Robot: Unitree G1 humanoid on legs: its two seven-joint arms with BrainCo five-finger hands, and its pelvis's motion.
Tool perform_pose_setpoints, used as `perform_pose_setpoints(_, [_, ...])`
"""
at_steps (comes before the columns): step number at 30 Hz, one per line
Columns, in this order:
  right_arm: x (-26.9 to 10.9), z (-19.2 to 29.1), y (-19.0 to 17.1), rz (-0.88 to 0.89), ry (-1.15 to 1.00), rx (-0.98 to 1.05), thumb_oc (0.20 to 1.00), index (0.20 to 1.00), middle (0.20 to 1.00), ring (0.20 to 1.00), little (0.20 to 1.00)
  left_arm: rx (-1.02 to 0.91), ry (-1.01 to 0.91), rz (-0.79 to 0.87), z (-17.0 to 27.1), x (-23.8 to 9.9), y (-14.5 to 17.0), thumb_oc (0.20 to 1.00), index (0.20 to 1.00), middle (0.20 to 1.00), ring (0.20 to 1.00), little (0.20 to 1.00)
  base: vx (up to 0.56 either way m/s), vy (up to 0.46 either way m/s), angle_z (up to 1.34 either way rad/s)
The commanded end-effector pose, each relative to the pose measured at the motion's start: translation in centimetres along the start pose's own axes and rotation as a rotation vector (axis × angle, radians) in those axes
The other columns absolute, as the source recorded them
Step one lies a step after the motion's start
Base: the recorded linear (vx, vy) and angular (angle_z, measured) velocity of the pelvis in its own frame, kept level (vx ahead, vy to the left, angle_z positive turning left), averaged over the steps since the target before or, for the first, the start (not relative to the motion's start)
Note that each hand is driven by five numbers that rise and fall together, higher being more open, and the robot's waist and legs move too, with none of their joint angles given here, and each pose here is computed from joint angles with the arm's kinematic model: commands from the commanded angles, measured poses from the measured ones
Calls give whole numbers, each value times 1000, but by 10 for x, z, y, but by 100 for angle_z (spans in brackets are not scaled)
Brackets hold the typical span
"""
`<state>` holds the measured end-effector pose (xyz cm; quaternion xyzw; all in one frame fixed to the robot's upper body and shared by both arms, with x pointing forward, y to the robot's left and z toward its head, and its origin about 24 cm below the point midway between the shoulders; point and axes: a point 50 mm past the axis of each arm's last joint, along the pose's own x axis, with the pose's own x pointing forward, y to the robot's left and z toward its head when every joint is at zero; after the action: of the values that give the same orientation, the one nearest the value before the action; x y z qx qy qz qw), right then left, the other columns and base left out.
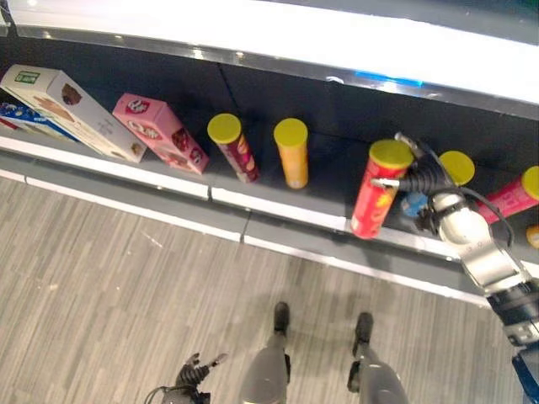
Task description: Put the goods on the table back onto the shelves and tidy them up.
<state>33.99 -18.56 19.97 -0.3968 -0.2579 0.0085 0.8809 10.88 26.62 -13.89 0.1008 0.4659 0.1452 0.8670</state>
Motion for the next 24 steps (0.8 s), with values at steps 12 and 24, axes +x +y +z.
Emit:
perform_pose_setpoints(12, [49,27,-71,-481,-100,-368,200,200,200,200,200,62,-93,58,29,8,1,1000,1000,1000,1000,1000,-3,2,5])
perform_pose_setpoints(24, [50,26,-57,-469,-94,-376,200,200,200,200,200,86,-202,29,68,13,-10,1000,1000,1000,1000,1000,-5,11,3])
